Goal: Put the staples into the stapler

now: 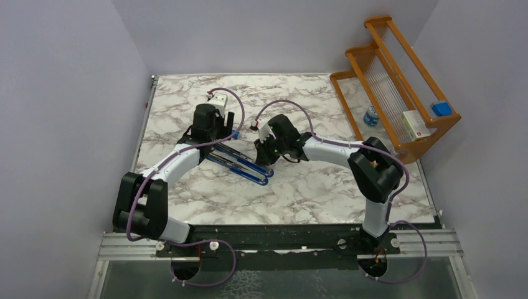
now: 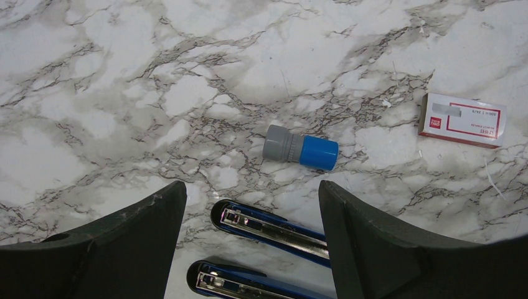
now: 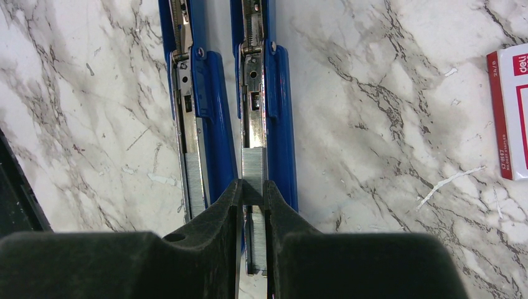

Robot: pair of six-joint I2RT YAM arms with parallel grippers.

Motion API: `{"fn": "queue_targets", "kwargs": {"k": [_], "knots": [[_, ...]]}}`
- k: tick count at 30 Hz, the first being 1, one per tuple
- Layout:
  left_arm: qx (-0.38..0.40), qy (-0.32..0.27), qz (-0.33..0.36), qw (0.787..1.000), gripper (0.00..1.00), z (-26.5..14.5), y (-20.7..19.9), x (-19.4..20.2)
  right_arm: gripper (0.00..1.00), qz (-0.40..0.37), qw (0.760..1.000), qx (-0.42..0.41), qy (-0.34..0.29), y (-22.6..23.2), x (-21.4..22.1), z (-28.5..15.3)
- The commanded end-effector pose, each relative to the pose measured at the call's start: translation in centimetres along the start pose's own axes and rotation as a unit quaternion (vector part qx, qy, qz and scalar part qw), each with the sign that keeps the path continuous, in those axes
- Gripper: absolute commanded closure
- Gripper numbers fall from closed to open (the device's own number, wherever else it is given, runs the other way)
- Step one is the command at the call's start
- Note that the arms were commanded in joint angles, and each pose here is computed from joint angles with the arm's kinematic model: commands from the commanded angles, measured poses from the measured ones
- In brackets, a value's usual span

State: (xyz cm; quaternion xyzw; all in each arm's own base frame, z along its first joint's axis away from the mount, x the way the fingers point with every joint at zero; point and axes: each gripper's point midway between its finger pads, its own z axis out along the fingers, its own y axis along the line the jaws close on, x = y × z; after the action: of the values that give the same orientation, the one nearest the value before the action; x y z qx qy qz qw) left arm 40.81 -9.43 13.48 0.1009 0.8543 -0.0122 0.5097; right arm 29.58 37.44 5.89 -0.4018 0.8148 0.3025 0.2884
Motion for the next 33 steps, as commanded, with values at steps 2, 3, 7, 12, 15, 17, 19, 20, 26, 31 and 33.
{"fn": "queue_targets", "kwargs": {"k": [2,3,7,12,15,17,19,20,26,31,33], "knots": [[0.005,-0.022,-0.007,1.000,0.19,-0.4,0.1,-1.1,0.83,-0.001,1.000,0.002,0.019,0.1,0.7,0.5],[0.005,-0.023,-0.006,1.000,0.19,-0.5,0.0,-1.1,0.83,-0.001,1.000,0.002,0.020,0.1,0.7,0.5],[0.005,-0.022,-0.006,1.000,0.19,-0.5,0.1,-1.1,0.83,-0.003,1.000,0.001,0.022,0.1,0.7,0.4],[0.005,-0.021,-0.006,1.000,0.19,-0.5,0.0,-1.0,0.83,-0.007,1.000,0.003,0.027,0.0,0.9,0.3],[0.004,-0.022,-0.006,1.000,0.19,-0.5,0.1,-1.1,0.83,-0.008,1.000,0.003,0.029,0.0,1.1,0.2],[0.005,-0.022,-0.006,1.000,0.19,-0.5,0.0,-1.1,0.83,-0.008,0.999,0.003,0.031,0.0,1.2,0.2],[0.005,-0.022,-0.006,1.000,0.19,-0.5,0.0,-1.1,0.83,-0.010,0.999,0.003,0.032,0.0,1.3,0.2],[0.004,-0.022,-0.006,1.000,0.19,-0.5,0.1,-1.1,0.83,-0.010,0.999,0.004,0.032,0.0,1.3,0.1],[0.005,-0.022,-0.006,1.000,0.19,-0.5,0.1,-1.1,0.83,-0.017,0.999,0.006,0.039,-0.1,1.5,0.0],[0.004,-0.022,-0.006,1.000,0.19,-0.5,0.1,-1.1,0.83,-0.019,0.999,0.005,0.040,-0.1,1.6,0.0],[0.004,-0.022,-0.006,1.000,0.19,-0.5,0.1,-1.1,0.83,-0.019,0.999,0.005,0.042,-0.1,1.7,0.0]]}}
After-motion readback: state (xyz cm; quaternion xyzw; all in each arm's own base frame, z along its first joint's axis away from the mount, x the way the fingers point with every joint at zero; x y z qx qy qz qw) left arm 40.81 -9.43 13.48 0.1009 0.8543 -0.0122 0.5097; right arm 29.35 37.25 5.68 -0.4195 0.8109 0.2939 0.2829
